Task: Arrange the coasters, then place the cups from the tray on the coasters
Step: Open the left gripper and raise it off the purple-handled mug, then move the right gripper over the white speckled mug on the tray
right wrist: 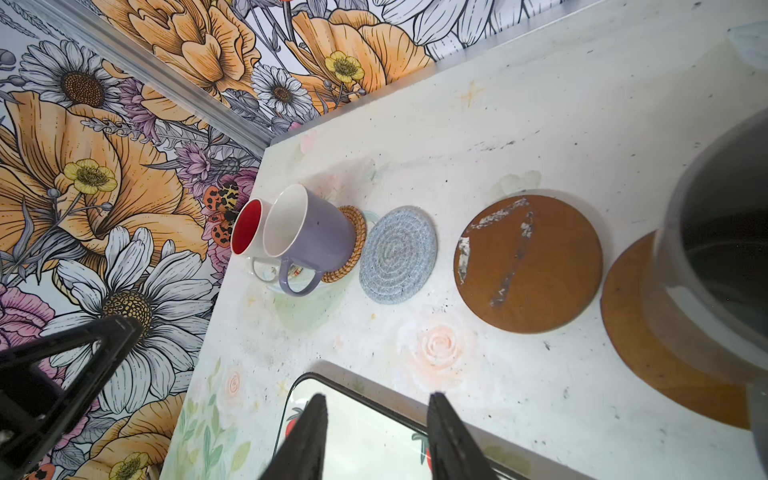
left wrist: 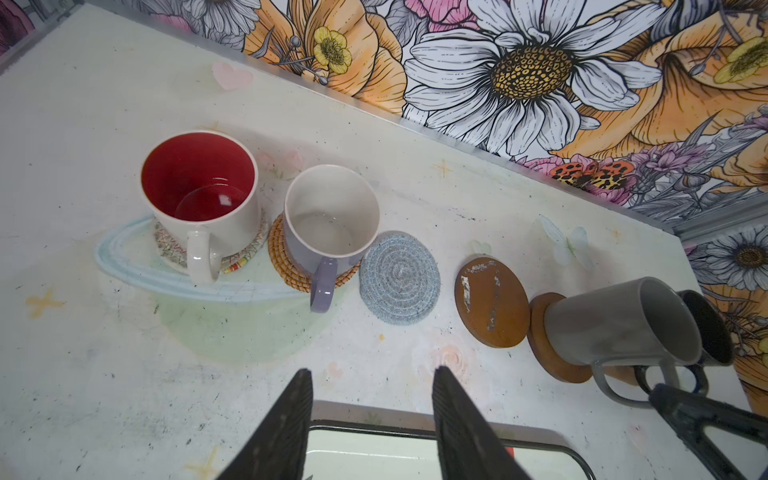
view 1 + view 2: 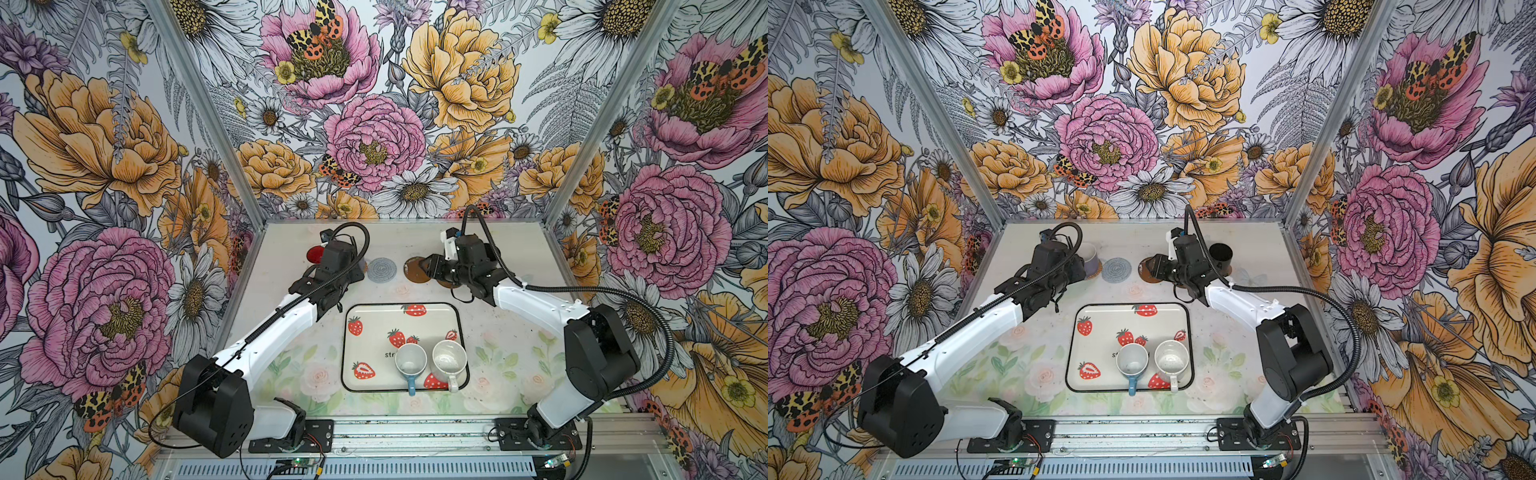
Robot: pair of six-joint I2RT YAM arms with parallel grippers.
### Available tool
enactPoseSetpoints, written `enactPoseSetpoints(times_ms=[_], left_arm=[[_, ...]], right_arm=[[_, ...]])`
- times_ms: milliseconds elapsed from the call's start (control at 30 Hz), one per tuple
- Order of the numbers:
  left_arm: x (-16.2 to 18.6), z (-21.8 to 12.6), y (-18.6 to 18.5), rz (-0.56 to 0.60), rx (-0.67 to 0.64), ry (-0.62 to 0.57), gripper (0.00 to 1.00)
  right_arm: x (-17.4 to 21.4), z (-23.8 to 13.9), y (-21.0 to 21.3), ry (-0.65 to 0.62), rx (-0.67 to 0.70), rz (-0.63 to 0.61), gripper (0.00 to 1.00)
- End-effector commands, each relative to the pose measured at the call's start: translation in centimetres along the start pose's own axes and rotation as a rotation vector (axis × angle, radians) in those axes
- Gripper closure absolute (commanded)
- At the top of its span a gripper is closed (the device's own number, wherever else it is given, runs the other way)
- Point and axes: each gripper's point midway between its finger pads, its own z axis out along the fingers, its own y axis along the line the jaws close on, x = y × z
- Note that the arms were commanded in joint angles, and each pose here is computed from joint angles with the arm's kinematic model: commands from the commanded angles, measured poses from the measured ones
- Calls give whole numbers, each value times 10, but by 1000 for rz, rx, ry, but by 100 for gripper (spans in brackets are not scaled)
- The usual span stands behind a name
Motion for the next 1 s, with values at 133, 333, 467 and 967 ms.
enactPoseSetpoints(times_ms=[133,333,467,967], left_arm=[[-15,-20,-24,-85,189,-136,51],[-10,-21,-19,-46,167,-115,50],[-9,-19,-17,-37,162,-110,50],[-9,-37,-11,-24,187,-124,48]], right_arm=[[-18,-24,28,-56,-10,-67,62],[-6,-45,28,-50,77,-108,63],[-2,-68,35,-79,122,-152,63],[62,-131,22,44,232,-222,65]])
